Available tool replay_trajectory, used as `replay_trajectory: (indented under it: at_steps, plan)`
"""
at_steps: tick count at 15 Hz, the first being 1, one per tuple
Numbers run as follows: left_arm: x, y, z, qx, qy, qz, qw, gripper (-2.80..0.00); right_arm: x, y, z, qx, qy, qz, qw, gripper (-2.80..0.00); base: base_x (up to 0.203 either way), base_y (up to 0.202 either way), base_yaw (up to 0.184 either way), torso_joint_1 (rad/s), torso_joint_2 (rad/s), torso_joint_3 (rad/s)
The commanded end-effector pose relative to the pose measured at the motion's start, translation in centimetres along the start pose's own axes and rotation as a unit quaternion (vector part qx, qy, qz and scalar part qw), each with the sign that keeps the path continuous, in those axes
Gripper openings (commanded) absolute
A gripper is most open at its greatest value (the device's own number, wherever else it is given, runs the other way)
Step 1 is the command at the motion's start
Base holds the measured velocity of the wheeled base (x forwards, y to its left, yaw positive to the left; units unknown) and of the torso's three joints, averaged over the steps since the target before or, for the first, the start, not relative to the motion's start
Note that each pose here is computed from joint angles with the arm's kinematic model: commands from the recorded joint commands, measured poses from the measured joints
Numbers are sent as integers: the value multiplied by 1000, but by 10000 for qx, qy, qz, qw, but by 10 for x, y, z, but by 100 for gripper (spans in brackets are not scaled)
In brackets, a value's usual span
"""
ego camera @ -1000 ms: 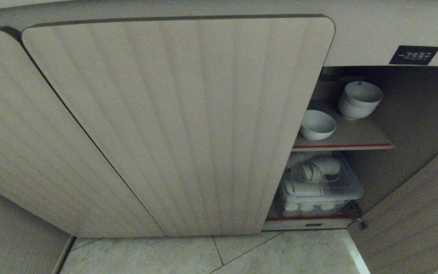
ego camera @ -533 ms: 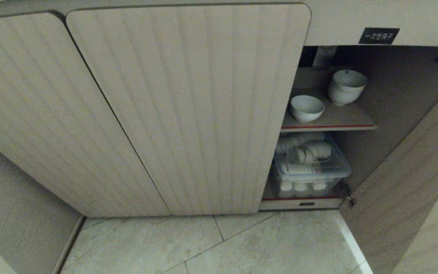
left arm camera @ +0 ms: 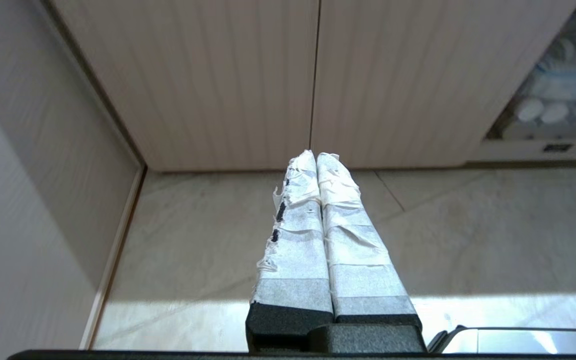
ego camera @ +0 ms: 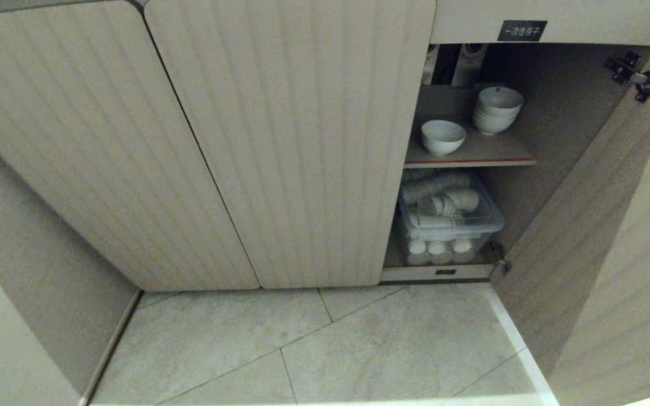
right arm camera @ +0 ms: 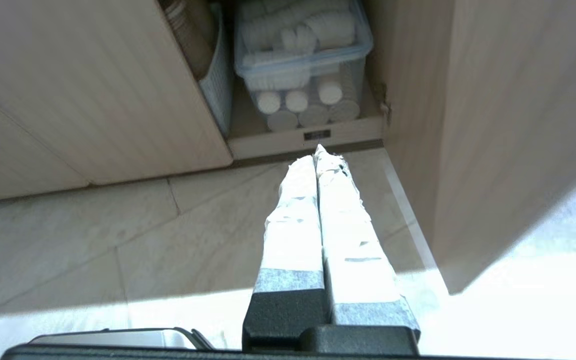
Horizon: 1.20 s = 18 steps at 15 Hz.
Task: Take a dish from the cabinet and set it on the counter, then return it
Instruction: Close the cabinet door
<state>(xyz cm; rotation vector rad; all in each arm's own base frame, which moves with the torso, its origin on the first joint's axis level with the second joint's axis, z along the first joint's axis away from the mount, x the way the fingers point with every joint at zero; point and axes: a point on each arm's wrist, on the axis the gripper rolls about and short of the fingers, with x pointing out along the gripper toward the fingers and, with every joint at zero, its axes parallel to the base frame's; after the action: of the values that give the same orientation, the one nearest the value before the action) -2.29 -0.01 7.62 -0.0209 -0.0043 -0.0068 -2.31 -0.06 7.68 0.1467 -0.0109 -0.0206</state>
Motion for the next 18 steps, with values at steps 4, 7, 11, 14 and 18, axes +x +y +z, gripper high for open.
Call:
replay_trajectory:
  at_steps: [4,7,11,14,18]
  plan:
    - [0,0,0,-3,-2,7,10000,-280,0,0,0,3,1,-1,10000,-280,-145,0,-2,2,1,5]
    - [0,0,0,0,-1,2,10000,-280,0,0,0,3,1,-1,10000,-280,0,0,0,0,0,0]
    - [0,0,0,-3,-2,5,10000,-280,0,0,0,3,1,-1,10000,-280,0,0,0,0,0,0]
    - [0,0,0,-3,-1,-4,10000,-280,0,0,0,3,1,-1,10000,-280,0,0,0,0,0,0]
    - [0,0,0,-3,-1,5,10000,-280,0,0,0,3,1,-1,10000,-280,0,0,0,0,0,0]
